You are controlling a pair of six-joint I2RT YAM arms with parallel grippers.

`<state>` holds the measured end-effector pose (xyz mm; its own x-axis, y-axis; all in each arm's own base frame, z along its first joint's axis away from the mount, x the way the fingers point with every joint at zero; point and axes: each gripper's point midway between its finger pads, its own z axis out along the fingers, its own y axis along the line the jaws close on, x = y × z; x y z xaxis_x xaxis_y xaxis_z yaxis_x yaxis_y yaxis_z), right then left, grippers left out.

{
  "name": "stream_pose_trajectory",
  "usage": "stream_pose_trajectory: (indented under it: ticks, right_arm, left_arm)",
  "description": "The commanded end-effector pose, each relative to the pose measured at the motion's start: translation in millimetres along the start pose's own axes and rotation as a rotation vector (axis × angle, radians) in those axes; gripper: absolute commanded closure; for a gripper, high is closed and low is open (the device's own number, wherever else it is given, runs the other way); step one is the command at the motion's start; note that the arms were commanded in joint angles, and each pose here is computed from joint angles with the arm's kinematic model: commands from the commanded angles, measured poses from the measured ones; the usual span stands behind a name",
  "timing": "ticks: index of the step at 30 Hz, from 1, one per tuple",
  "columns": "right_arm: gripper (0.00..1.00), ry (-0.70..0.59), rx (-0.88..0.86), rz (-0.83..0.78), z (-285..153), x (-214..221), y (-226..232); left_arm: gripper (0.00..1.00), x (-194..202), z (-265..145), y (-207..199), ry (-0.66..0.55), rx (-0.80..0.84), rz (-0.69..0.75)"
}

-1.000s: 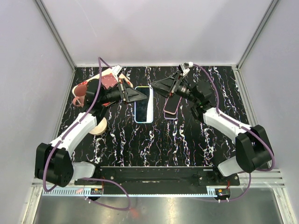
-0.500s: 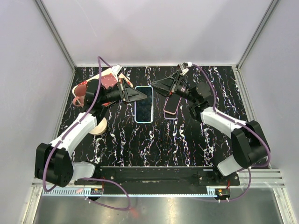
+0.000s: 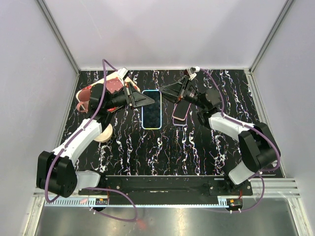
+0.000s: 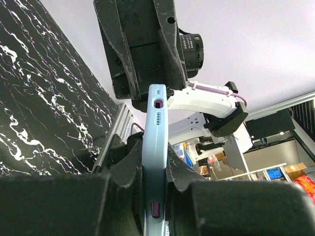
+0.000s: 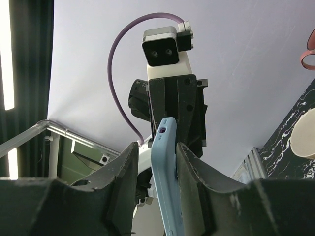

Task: Take the phone out of the phone case
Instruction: Remove the phone case from the phone.

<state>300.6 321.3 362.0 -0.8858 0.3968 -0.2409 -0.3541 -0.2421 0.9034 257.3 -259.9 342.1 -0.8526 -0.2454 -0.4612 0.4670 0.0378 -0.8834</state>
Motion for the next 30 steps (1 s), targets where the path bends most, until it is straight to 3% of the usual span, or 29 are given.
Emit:
stream_pose_trajectory:
  ticks: [1, 30]
  right_arm:
    - [0.59, 0.02, -0.041, -0.041, -1, 5, 12]
    - [0.6, 0.059, -0.024, -0.056, 13, 12, 12]
  left_arm:
    - [1.0, -6, -3, -39, -0.02, 0.088, 0.119]
    - [1.0, -3, -1, -41, -0.008, 0.108, 0.113]
